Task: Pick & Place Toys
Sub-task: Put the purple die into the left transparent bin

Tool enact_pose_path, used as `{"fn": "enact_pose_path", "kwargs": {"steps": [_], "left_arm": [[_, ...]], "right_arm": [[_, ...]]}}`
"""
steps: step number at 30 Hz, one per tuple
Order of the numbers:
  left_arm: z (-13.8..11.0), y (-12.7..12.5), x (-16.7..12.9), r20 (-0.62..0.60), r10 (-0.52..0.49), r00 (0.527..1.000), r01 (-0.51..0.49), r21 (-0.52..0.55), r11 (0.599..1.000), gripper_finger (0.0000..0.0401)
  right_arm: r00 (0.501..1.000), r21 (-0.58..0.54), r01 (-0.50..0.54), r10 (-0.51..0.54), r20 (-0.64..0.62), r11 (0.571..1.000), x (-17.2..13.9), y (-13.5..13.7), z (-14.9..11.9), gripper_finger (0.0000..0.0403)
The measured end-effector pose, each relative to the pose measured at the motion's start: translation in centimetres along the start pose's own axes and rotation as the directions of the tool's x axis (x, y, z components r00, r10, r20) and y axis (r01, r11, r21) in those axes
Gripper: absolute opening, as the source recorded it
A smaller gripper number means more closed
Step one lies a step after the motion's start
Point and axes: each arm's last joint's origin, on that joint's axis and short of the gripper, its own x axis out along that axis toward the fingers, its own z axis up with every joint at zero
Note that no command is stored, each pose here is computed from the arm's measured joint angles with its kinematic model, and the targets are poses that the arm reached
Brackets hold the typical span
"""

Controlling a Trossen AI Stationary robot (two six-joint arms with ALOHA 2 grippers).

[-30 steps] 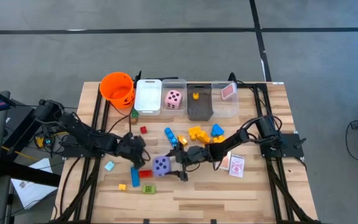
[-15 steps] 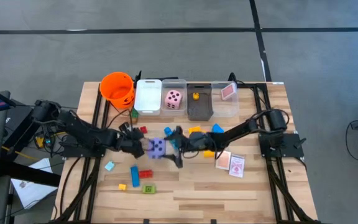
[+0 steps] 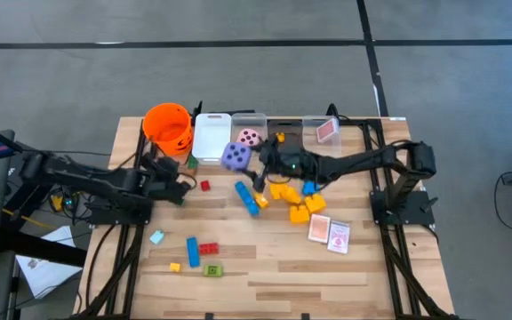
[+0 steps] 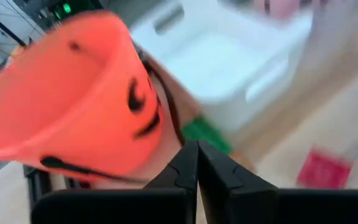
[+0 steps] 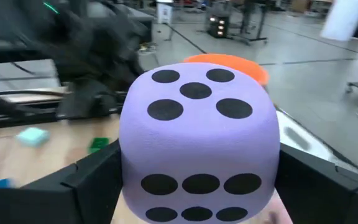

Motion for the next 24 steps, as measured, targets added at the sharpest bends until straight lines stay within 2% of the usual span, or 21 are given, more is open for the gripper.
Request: {"fn": "enact_pose_path", "kwargs": {"steps": [5,7,11,15,24], "left_arm": [[1.1,1.1,-0.9,0.122,-0.02,0.992,0.041,-0.175,0.984,0.0],[1.4,1.3,-1.2,0.15,-0.021,0.988,0.052,-0.204,0.977,0.0],[1.9,1.2,-1.3,0.181,-0.033,0.983,0.061,-0.148,0.987,0.0],[2.4,1.0,-1.4,0.212,-0.046,0.976,0.066,-0.086,0.994,0.0],[3.6,0.7,-1.7,0.283,-0.06,0.957,0.061,0.009,0.998,0.0]], "right_arm": [[0.994,0.019,0.108,-0.108,-0.017,0.994,0.8,-4.2,-0.4,0.0352],[0.988,0.023,0.151,-0.15,-0.045,0.988,0.9,-5.8,-0.8,0.0353],[0.975,0.028,0.211,-0.208,-0.075,0.977,0.9,-8.2,-1.1,0.0353],[0.97,0.034,0.235,-0.232,-0.08,0.971,0.9,-9.4,-1.2,0.0353],[0.971,0.03,0.225,-0.221,-0.091,0.974,0.9,-9.4,-1.3,0.0356]]}}
